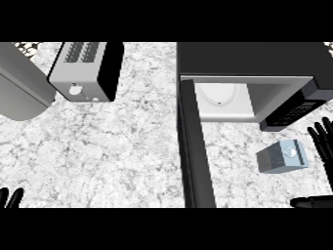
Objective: Pick up the milk, place it into the microwave and close the microwave
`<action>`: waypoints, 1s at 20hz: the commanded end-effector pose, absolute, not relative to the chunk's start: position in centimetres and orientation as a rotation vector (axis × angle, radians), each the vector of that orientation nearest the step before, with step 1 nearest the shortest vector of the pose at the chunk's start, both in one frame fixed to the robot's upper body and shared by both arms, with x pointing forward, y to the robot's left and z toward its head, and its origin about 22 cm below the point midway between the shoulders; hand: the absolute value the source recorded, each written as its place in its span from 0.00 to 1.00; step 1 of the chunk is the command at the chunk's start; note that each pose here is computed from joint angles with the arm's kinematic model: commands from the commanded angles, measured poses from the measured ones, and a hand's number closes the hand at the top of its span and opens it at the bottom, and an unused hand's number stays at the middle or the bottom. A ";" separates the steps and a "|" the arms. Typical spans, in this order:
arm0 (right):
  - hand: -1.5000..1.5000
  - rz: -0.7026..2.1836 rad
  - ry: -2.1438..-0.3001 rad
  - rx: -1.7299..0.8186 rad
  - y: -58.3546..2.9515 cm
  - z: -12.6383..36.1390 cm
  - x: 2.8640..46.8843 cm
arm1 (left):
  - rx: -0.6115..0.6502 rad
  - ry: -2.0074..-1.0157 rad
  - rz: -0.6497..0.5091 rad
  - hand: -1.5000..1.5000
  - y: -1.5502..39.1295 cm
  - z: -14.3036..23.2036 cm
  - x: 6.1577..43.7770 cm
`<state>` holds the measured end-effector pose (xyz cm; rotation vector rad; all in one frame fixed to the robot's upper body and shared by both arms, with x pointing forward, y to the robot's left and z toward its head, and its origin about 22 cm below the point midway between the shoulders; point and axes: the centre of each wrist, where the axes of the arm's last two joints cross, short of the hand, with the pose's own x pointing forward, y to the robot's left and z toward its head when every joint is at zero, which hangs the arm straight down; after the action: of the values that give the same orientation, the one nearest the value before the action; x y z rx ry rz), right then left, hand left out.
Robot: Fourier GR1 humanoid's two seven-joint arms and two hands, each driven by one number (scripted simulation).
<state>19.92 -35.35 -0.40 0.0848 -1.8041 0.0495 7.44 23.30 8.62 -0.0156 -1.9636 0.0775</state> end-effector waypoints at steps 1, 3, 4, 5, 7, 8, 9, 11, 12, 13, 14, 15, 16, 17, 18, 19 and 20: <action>0.00 0.045 -1.793 0.095 -34.1 -2.2 20.8 | -0.019 -1.959 0.068 0.00 22.6 9.1 5.9; 0.00 0.078 -1.804 0.085 -35.5 -3.5 19.7 | -0.006 -1.969 0.073 0.00 23.2 8.8 7.2; 0.00 0.073 -1.793 0.088 -37.1 -3.4 20.3 | -0.022 -1.982 0.080 0.00 23.1 8.8 6.3; 0.00 0.107 -1.815 0.084 -36.1 -4.6 19.2 | -0.036 -1.959 0.065 0.00 22.6 8.5 6.2; 0.00 0.138 -1.799 0.100 -37.2 -5.0 19.1 | -0.015 -1.971 0.047 0.00 24.6 8.7 6.2; 0.00 0.145 -1.810 0.093 -36.0 -5.5 20.5 | -0.036 -1.951 0.066 0.00 22.8 9.4 5.6; 0.00 0.126 -1.830 0.086 -36.2 -5.2 21.6 | -0.030 -1.977 0.070 0.00 22.9 10.3 6.8; 0.00 0.127 -1.826 0.089 -37.1 -6.6 21.3 | -0.038 -1.954 0.077 0.00 23.1 9.3 6.9; 0.00 0.137 -1.816 0.081 -35.4 -5.9 22.1 | -0.039 -1.972 0.074 0.00 23.3 9.0 6.4; 0.00 0.107 -1.828 0.088 -36.2 -4.5 23.0 | -0.030 -1.975 0.088 0.00 24.3 8.8 5.8; 0.00 0.126 -1.809 0.089 -36.4 -7.0 22.2 | -0.035 -1.967 0.090 0.00 24.9 9.6 6.1; 0.00 0.128 -1.801 0.082 -35.1 -8.6 22.4 | -0.023 -1.957 0.061 0.00 25.2 7.7 6.6; 0.00 0.120 -1.818 0.047 -37.3 -6.4 21.2 | -0.045 -1.950 0.080 0.00 24.0 8.9 4.9; 0.00 0.101 -1.832 0.044 -36.8 -6.0 24.2 | -0.031 -1.965 0.062 0.00 23.7 8.3 7.3; 0.00 0.107 -1.817 0.031 -35.1 -6.2 24.7 | -0.025 -1.979 0.066 0.00 23.8 9.2 5.4; 0.00 0.103 -1.814 0.003 -35.5 -7.8 23.1 | -0.038 -1.967 0.065 0.00 24.5 9.4 6.5; 0.00 0.099 -1.795 -0.051 -37.8 -8.3 22.5 | -0.009 -1.958 0.066 0.00 24.5 9.2 6.4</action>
<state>22.84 -36.41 -6.96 0.0261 -1.8124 0.1068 6.26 24.19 8.96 -0.0275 -1.9639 0.0687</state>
